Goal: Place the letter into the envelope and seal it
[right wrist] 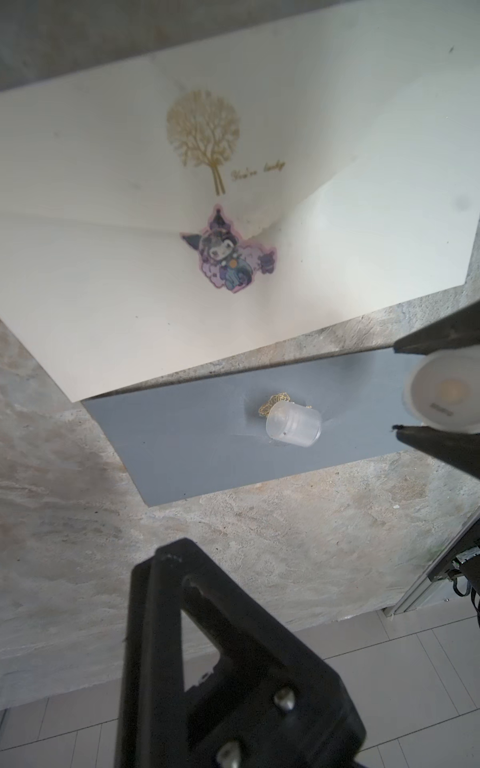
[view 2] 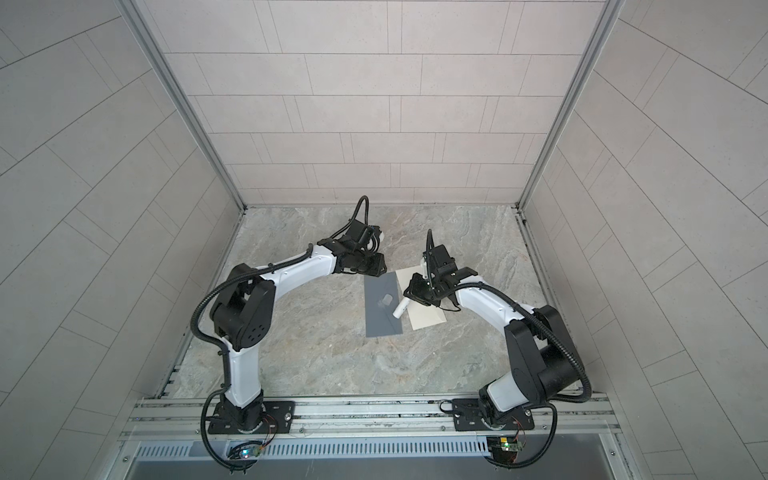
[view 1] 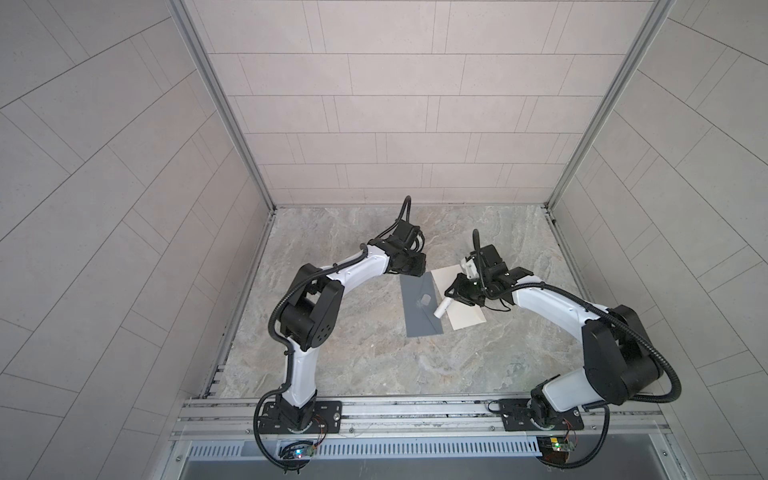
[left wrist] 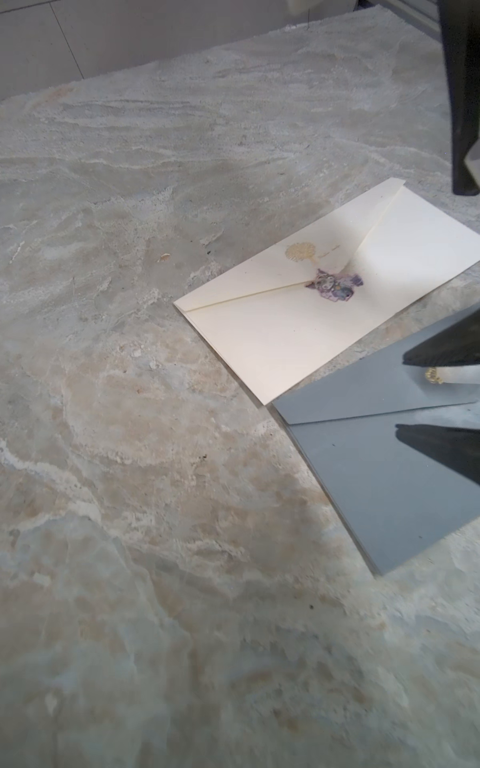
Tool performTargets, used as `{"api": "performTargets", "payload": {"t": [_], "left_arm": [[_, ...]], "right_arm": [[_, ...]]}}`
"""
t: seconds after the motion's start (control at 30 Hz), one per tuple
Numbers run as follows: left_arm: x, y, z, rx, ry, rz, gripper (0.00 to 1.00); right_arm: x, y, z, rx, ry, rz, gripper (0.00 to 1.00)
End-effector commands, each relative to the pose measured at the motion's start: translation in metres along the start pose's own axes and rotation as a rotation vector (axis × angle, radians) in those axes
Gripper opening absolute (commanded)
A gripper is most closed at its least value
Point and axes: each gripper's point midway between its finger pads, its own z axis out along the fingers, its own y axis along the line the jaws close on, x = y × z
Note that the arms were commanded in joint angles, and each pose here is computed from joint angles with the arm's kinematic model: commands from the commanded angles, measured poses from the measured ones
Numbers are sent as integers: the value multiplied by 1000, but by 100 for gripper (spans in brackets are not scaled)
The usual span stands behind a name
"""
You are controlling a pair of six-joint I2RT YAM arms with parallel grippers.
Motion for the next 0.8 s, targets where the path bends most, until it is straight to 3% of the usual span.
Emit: {"api": "performTargets", "payload": {"t": [0.0,0.27,0.53,0.77], "left_arm": [[8,-8,16,-16,51,17,27],[25,-11,46,-43,151,45,19],[51,1,44,-83,239,47,12],[69,2,37,-68,268,4,12]], "right_arm": [[-4,8,-2,-27,-15,-21,0],[7,10,2,-41,33,-49,0],[11,19,19,-92,100,-55,0],[3,18,27,-73,87,-42,0]]}}
